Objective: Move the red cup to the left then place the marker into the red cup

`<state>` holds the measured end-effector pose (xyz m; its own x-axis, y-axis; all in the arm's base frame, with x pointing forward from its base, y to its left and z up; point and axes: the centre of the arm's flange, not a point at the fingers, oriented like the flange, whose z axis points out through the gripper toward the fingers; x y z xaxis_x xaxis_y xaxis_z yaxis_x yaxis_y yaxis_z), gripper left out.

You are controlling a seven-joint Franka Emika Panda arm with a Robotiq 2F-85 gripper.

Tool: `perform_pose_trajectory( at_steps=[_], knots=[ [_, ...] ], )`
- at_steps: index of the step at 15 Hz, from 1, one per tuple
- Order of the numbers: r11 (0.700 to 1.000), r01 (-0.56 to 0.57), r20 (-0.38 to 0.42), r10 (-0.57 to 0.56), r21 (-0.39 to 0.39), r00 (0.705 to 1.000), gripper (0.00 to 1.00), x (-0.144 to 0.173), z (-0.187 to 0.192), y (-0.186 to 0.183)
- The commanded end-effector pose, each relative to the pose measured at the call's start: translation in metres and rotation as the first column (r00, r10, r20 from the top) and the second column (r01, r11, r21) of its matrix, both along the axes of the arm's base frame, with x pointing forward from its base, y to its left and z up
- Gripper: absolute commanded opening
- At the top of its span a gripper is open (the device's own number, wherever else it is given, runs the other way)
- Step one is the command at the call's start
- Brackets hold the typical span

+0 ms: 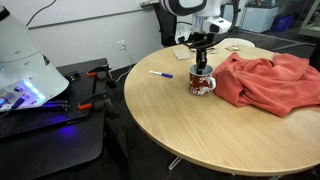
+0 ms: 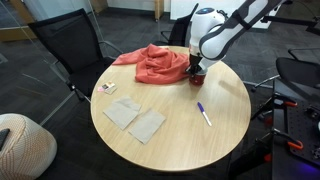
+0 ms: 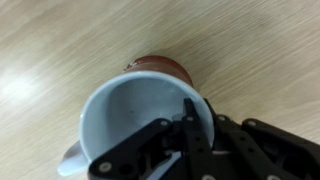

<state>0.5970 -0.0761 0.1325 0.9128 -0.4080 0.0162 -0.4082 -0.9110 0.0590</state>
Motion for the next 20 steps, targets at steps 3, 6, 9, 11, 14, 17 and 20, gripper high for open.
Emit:
perform_pose_trajectory(
  at_steps=[3, 6, 9, 11, 14, 17, 20],
  knots=[
    [0.994, -0.110, 0.058, 0.111, -0.010, 0.992, 0.02, 0.010, 0.038, 0.058],
    [0.986, -0.169, 0.071, 0.169, -0.004, 0.983, 0.02, 0.018, 0.042, 0.089],
    [0.976, -0.217, 0.078, 0.216, 0.004, 0.973, 0.02, 0.023, 0.041, 0.113],
    [0.972, -0.234, 0.076, 0.233, 0.006, 0.969, 0.02, 0.025, 0.040, 0.123],
    [0.967, -0.256, 0.082, 0.254, 0.007, 0.964, 0.02, 0.025, 0.035, 0.129],
    [0.957, -0.290, 0.093, 0.288, 0.006, 0.953, 0.02, 0.025, 0.028, 0.130],
    [0.944, -0.330, 0.103, 0.327, 0.008, 0.939, 0.02, 0.025, 0.019, 0.131]
  ],
)
